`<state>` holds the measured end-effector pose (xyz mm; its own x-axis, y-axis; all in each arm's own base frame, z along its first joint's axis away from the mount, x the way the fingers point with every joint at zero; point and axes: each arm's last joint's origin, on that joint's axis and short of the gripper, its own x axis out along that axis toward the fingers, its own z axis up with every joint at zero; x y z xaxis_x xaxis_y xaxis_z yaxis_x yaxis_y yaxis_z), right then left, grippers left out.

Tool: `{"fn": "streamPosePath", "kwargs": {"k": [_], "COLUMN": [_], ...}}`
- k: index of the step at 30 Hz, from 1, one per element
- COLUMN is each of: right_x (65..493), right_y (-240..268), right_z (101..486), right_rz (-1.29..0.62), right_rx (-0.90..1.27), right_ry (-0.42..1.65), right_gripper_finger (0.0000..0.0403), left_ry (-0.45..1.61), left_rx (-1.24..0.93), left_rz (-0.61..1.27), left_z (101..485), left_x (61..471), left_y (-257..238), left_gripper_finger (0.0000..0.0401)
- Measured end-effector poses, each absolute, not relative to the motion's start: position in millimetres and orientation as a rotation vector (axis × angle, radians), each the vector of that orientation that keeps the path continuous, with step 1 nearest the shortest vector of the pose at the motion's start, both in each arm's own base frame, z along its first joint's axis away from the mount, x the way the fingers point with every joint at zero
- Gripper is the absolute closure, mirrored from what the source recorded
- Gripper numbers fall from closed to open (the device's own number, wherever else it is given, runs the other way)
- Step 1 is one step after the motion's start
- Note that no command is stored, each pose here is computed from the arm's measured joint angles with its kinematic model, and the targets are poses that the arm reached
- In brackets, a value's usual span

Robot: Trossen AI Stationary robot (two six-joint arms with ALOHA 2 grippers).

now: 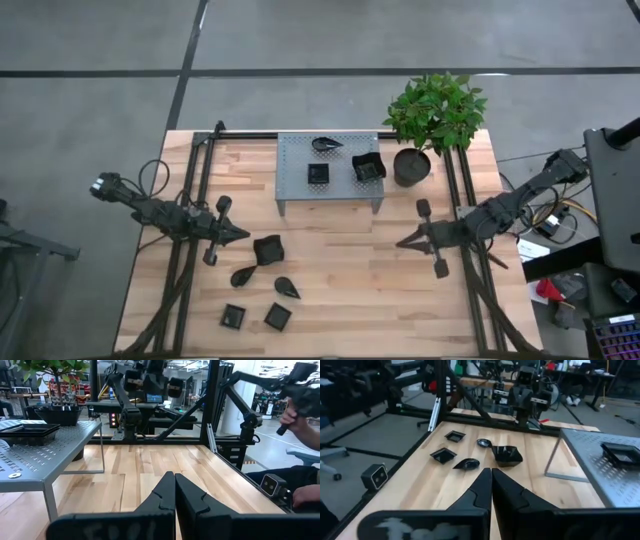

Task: Pick & Place Mini shaped plates
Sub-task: Stack the black distorted square plate on top of the black distorted square plates on the shelf

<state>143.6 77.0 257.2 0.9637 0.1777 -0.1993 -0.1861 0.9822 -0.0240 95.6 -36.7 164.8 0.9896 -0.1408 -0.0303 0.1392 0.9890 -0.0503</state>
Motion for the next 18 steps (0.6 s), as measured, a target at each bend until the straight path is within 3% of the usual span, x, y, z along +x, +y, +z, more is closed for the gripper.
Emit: {"fn": "streamPosePath", "kwargs": {"k": [9,18], "right_x": [116.7,98.1], "right_y": [56.7,42.8], "right_z": [207.2,203.3], "right_rz": [0.11,0.078], "right_rx": [-0.053,-0.021], "right_ry": [0.173,0.101], "right_gripper_finger": [0.0394,0.0394], "left_ry": [0.033,0.034], "left_rx": [-0.048,-0.048], "left_rz": [-0.141,-0.14], "left_z": [164.8,164.8], "left_x": [95.6,95.6], "left_y": [-36.7,-36.7], "left_gripper_finger": [0.0401,0.0401]}}
